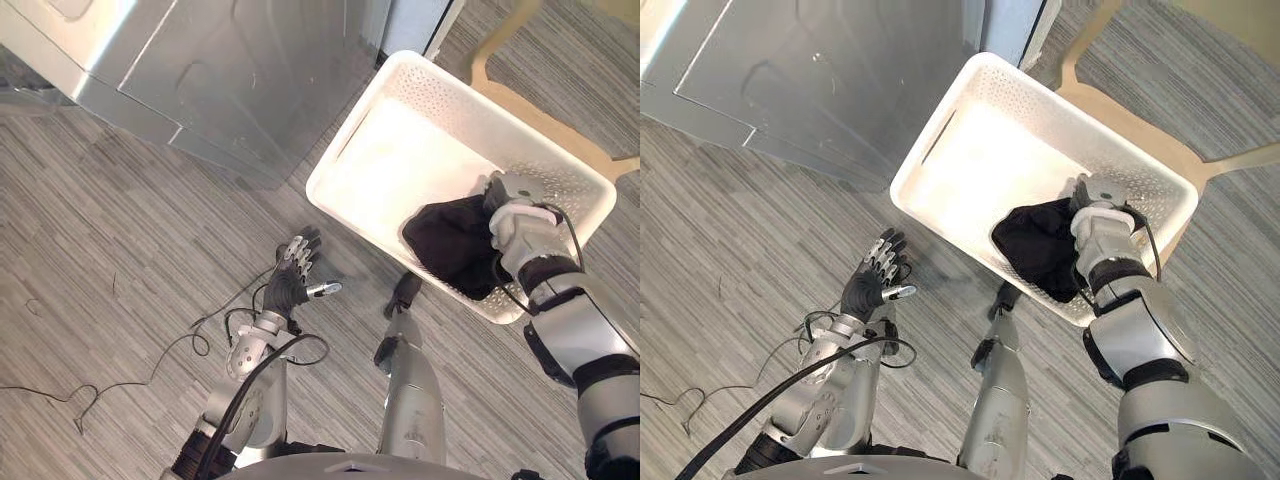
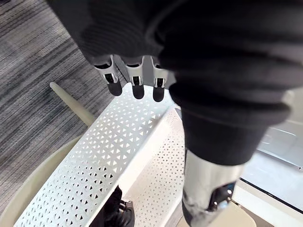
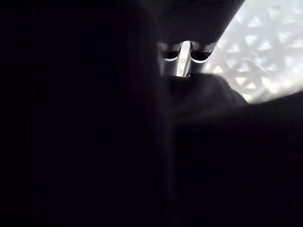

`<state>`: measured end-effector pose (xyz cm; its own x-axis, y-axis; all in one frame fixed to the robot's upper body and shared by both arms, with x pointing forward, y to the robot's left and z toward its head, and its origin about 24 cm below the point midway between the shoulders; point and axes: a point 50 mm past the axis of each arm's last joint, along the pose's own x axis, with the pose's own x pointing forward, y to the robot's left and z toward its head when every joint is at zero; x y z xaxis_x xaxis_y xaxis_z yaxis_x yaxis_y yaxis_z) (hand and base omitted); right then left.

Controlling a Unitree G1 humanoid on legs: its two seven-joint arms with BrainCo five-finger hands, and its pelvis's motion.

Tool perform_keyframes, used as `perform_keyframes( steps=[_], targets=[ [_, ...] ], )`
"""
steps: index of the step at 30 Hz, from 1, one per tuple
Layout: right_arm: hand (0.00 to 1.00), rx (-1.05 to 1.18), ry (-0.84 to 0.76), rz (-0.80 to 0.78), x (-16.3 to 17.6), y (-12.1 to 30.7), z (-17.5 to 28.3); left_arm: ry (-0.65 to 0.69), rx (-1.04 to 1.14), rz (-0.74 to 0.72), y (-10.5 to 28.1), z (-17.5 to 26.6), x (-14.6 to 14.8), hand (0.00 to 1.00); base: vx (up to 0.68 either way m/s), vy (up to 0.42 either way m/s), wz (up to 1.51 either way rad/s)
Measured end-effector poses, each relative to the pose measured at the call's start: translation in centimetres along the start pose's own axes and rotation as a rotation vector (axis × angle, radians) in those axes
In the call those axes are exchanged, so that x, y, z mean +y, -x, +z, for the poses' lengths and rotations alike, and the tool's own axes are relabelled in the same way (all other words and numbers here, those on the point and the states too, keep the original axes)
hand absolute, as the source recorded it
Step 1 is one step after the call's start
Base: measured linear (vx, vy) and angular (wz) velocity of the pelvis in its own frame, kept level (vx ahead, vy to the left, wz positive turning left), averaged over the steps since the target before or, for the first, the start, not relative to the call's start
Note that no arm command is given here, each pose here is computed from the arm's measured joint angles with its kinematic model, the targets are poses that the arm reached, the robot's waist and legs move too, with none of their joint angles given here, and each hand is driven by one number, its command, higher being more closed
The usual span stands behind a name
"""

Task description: Pick up the laundry basket with both hands and put the clothes into the washing machine.

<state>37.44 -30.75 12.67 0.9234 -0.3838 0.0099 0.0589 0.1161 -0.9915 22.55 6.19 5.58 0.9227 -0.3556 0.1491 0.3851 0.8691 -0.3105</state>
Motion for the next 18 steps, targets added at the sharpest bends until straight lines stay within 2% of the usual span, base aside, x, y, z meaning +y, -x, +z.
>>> perform_keyframes(
  steps=[5, 8, 14, 18],
  targets=[
    [1.00, 0.015, -0.349, -0.039, 0.0, 0.4, -0.3, 0.008, 0.007, 0.003, -0.2, -0.3, 0.1, 0.00, 0.00, -0.031, -0.16],
    [1.00, 0.025, -0.481, -0.088, -0.6, 0.5, -0.5, 0.006, 0.024, 0.008, -0.3, -0.6, 0.3, 0.00, -0.03, -0.054, -0.04],
    [1.00, -0.072, -0.757, -0.343, -5.2, 1.4, 0.8, -0.032, 0.058, 0.020, -0.2, -1.2, 1.1, 0.00, -0.02, -0.055, -0.05],
    [1.00, -0.129, -0.883, -0.488, -7.3, 2.8, 1.2, -0.051, 0.079, 0.038, -0.2, -1.6, 1.6, 0.00, -0.01, -0.043, -0.04]
  ],
)
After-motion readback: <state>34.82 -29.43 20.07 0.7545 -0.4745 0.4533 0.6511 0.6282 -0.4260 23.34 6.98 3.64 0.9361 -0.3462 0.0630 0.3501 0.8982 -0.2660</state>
